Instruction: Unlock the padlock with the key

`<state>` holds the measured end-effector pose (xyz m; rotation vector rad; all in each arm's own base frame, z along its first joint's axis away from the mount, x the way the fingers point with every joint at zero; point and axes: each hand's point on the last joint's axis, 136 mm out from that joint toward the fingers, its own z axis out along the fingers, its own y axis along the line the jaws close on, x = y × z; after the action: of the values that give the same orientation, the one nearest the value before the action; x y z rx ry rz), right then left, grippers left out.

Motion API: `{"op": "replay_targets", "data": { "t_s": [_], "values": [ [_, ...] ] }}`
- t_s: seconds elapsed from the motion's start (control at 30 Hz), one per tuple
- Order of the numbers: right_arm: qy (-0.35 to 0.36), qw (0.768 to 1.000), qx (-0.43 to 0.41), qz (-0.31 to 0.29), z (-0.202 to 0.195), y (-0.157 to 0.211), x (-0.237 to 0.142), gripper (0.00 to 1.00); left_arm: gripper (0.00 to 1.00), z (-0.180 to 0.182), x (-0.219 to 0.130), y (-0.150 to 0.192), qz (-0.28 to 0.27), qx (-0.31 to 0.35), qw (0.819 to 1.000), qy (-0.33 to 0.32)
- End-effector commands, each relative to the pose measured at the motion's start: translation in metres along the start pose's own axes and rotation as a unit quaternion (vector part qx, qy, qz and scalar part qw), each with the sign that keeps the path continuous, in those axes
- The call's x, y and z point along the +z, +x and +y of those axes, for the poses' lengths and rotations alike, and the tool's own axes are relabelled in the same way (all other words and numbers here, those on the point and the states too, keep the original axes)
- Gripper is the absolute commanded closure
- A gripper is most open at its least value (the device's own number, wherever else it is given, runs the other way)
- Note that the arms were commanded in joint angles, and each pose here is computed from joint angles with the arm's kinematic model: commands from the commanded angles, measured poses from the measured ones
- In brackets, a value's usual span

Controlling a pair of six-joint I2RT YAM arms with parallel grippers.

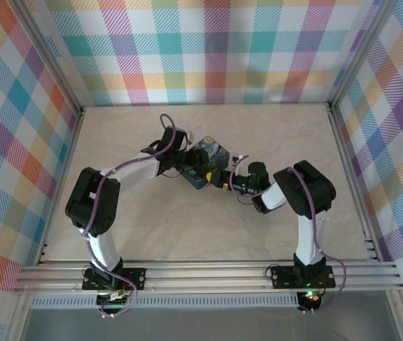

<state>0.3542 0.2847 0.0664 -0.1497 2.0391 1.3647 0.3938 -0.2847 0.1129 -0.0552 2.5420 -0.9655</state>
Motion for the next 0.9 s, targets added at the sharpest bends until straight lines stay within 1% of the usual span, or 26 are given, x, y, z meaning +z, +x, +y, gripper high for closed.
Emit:
{"op": "replay_targets", "data": {
  "t_s": [0.0,0.17,0.37,0.47,0.57,0.73,0.87],
  "values": [
    [0.078,0.997,0.024,0.014,-0.036,0.014,-0.006,0.16,0.46,0.042,0.01,0.041,0.066,-0.037,0.995,-0.071],
    [0.086,0.996,0.021,0.005,-0.038,0.008,-0.01,0.16,0.46,0.04,0.01,0.039,0.064,-0.036,0.995,-0.07],
    [0.04,0.999,0.011,0.022,-0.024,0.006,0.004,0.17,0.46,0.04,0.012,0.039,0.066,-0.037,0.995,-0.067],
    [0.03,0.999,0.011,0.034,-0.022,0.008,0.012,0.17,0.47,0.039,0.012,0.039,0.066,-0.036,0.995,-0.066],
    [0.002,0.999,0.008,0.044,-0.01,0.009,0.02,0.17,0.47,0.039,0.013,0.039,0.066,-0.037,0.995,-0.067],
    [-0.04,0.999,-0.002,0.036,0.011,0.009,0.018,0.23,0.47,0.04,0.014,0.039,0.066,-0.037,0.995,-0.067],
    [-0.059,0.997,-0.009,0.039,0.018,0.009,0.017,0.3,0.47,0.04,0.015,0.039,0.068,-0.039,0.995,-0.066]
  ]
}}
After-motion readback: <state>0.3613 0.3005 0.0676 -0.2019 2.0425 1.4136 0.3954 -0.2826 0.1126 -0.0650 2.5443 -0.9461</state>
